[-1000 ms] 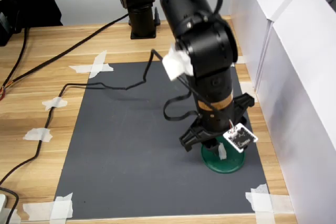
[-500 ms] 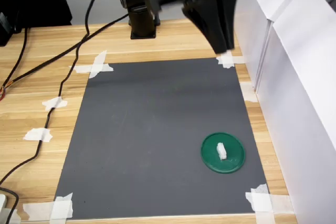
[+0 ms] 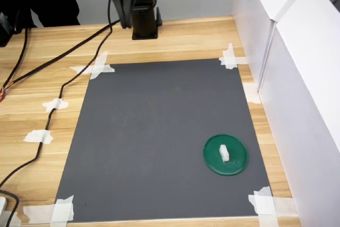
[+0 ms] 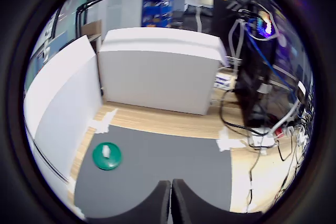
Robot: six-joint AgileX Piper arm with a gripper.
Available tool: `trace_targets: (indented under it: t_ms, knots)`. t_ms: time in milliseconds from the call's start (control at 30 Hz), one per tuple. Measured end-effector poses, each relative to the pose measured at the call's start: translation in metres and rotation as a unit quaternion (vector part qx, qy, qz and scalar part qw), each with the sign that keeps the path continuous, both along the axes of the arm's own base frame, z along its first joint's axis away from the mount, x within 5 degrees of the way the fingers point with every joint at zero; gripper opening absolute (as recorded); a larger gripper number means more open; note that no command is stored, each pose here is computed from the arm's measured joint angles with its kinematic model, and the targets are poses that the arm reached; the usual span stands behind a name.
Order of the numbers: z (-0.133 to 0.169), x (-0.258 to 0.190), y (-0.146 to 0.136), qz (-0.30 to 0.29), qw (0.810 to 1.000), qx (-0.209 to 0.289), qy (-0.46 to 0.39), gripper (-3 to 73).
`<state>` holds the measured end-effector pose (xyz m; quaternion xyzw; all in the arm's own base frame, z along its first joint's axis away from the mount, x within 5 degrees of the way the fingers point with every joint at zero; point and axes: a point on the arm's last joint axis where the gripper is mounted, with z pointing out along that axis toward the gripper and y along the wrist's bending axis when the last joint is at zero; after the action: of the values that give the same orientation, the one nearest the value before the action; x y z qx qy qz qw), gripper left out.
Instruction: Grasp a white terminal and put it on the green lid.
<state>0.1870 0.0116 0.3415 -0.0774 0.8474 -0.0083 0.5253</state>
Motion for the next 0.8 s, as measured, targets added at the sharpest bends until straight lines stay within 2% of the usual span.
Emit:
trace_targets:
  t_ms: [167,400,800]
  knots:
    - [-0.04,-0.04,-0.011,-0.03,0.998,-0.002,-0.046,-1.6]
    - [-0.094,-0.083,-0.011,-0.032,0.997,0.0,-0.067,-1.6]
    - [-0.133,-0.118,-0.011,-0.041,0.991,0.029,-0.126,-1.6]
